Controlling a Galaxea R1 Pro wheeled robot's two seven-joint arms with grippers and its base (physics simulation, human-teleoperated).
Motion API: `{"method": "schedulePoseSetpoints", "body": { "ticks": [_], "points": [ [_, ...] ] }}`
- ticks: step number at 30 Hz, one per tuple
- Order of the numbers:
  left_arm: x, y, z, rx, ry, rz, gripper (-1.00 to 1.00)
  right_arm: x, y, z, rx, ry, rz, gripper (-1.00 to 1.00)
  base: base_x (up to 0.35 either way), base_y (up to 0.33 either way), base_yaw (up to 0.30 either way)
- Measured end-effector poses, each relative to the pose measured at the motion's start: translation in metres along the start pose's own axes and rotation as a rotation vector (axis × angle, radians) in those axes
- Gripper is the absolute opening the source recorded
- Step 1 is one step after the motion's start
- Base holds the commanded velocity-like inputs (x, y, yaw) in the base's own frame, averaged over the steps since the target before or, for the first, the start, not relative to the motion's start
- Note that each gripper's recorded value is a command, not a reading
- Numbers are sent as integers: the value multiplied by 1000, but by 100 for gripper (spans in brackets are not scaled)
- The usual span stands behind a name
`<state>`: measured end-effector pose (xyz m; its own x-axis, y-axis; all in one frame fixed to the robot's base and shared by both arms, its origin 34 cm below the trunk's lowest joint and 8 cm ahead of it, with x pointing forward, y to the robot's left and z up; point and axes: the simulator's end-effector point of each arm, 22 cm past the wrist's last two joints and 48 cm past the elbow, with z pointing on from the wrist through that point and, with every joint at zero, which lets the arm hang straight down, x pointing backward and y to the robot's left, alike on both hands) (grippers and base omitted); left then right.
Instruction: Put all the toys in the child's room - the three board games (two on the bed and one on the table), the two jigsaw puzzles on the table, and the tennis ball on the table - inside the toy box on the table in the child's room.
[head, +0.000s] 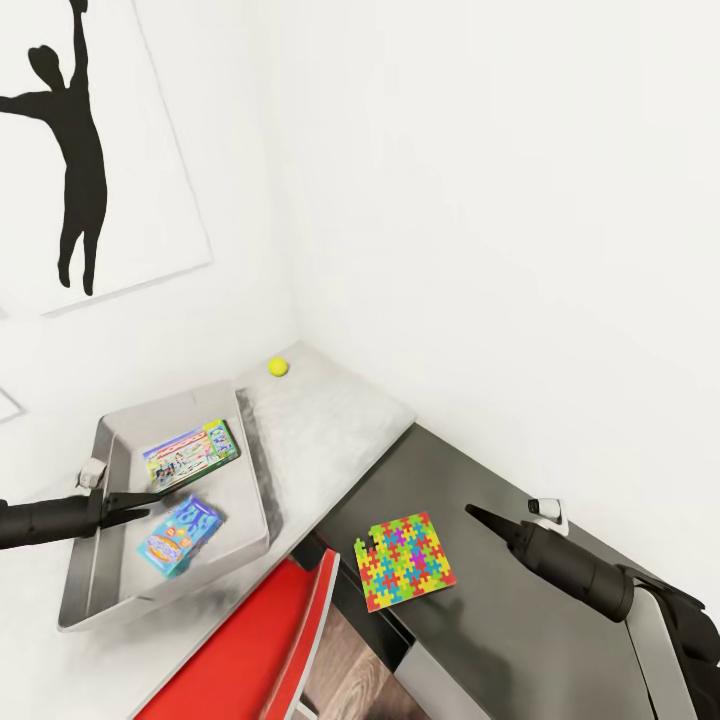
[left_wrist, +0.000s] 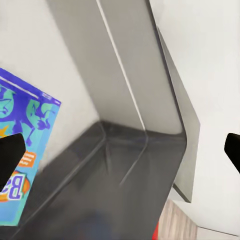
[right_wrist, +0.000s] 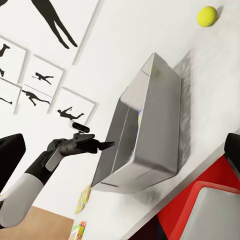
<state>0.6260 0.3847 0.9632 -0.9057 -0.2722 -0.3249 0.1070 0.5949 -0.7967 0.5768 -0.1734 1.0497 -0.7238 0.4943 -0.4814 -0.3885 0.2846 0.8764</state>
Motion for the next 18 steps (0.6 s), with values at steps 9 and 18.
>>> {"method": "schedulePoseSetpoints", "body": {
  "ticks": [9, 18],
  "points": [
    [0, 0, 0, 1, 0, 2, 100, 0, 0, 0, -1, 0, 1, 100, 0, 0, 0],
    [-11, -15, -14, 52, -46, 13, 100, -2, 5, 0, -8, -4, -9, 100, 0, 0, -41]
  ]
}}
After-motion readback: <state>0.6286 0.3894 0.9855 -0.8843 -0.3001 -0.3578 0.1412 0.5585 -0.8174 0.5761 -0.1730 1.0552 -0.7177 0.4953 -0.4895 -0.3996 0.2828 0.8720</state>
